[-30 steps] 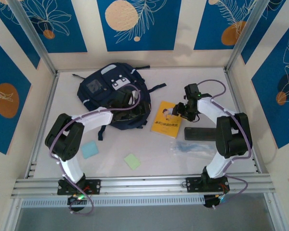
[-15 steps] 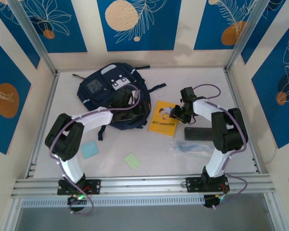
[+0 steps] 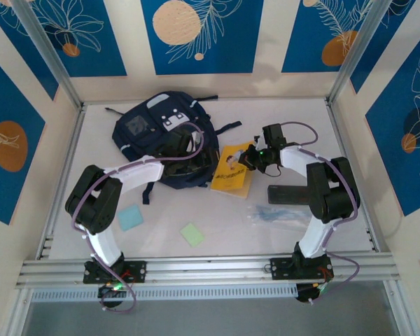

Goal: Pack the student bag

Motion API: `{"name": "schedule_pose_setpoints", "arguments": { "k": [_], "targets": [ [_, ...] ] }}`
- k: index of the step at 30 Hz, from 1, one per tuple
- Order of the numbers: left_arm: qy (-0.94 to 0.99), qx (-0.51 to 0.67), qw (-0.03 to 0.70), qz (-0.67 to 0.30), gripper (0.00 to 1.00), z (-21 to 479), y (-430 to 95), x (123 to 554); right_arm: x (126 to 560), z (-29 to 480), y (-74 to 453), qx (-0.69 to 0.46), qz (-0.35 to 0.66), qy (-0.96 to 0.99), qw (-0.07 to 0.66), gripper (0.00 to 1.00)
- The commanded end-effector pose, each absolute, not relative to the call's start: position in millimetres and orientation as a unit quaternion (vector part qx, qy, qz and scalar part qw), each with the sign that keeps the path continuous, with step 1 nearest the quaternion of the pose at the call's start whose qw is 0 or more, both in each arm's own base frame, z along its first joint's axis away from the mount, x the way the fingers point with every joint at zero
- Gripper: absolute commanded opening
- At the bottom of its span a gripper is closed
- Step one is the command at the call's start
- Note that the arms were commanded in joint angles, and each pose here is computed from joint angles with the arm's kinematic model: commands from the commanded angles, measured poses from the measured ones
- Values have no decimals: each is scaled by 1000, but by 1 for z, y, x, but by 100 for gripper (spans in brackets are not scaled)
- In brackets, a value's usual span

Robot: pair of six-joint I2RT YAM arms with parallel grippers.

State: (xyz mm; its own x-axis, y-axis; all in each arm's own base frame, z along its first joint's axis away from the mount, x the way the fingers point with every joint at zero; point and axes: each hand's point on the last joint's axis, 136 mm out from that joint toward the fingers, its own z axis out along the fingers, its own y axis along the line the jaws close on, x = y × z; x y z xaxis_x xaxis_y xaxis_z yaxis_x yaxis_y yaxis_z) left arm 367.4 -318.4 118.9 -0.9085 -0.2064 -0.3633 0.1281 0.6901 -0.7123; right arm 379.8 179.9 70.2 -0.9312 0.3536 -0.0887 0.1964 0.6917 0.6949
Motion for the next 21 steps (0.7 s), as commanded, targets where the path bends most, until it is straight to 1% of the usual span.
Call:
{"name": "schedule_pose_setpoints", "arguments": {
  "k": [1,6,10,12,17,19,21],
  "targets": [
    [886,-12,231,-403,65,136,-320,367,380,97,179,150,389,901,119,0],
    [880,-24,257,-398,66,151,-303,376,370,166,174,102,411,889,175,0],
    [874,-37,280,-395,68,165,-283,389,366,225,195,34,448,872,196,0],
    [873,-47,295,-385,68,172,-269,396,365,245,210,6,469,861,198,0],
    [865,-92,339,-359,70,187,-224,406,363,276,261,-63,519,832,188,0],
    [863,-107,353,-346,70,191,-208,406,363,279,280,-86,534,822,182,0],
    [862,-118,363,-334,71,192,-195,404,366,270,295,-97,542,817,170,0]
  ]
}}
